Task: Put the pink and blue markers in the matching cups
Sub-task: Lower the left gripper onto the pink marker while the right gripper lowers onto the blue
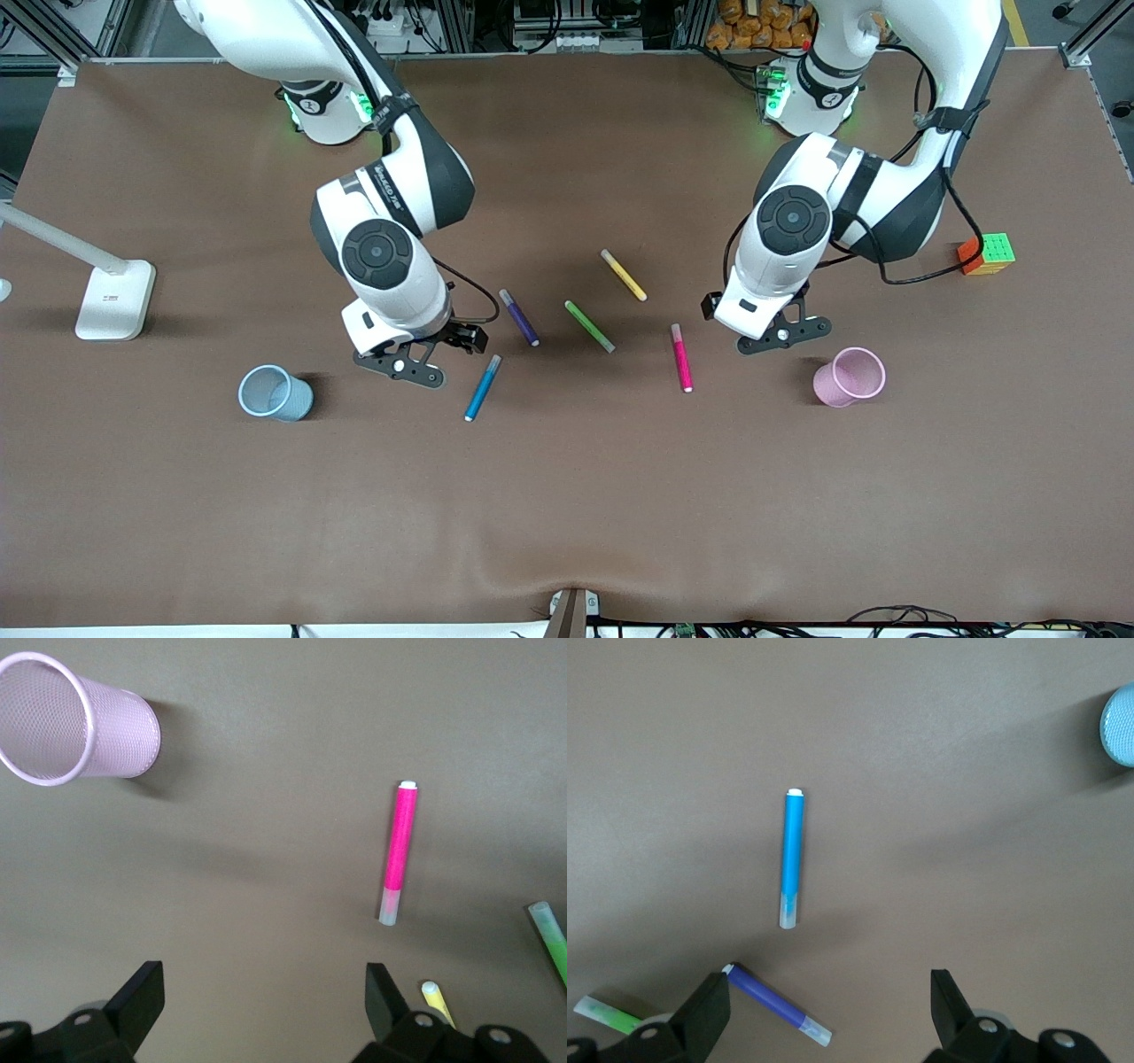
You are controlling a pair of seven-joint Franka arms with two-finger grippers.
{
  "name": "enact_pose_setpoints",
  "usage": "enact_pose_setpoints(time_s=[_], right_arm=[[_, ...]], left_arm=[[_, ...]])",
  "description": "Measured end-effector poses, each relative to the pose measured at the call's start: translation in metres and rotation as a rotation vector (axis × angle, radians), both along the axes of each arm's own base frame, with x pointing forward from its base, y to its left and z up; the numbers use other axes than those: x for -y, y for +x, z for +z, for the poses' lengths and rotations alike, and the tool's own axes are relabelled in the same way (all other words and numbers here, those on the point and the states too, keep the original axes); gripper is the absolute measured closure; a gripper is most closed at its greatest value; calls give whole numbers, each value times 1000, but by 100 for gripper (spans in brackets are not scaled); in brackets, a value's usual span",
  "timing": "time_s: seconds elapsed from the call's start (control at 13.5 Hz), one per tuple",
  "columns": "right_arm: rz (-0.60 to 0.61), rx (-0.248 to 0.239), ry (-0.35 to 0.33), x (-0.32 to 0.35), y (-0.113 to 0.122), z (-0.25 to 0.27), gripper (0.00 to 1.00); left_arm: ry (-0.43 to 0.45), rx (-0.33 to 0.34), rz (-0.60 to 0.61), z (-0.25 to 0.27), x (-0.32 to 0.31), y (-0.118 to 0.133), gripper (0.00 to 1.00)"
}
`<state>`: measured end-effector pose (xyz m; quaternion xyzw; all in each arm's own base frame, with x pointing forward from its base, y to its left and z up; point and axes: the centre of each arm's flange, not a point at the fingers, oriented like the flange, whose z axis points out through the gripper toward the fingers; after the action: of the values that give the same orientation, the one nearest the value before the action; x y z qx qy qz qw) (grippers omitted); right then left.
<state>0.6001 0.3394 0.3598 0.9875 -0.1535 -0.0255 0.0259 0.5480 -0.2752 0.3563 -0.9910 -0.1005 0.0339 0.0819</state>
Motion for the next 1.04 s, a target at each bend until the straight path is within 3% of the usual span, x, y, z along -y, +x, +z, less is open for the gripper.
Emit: enact_pose_setpoints(time_s=[0.74,1.04], right_arm=[[-59,-52,31,-20,-10,-21,0],[-63,-43,34,-23,-6,-57,0]], left_arm=[[-19,36,-51,-35,9,-18,0],[-43,71,-66,-49,18,-28,0]])
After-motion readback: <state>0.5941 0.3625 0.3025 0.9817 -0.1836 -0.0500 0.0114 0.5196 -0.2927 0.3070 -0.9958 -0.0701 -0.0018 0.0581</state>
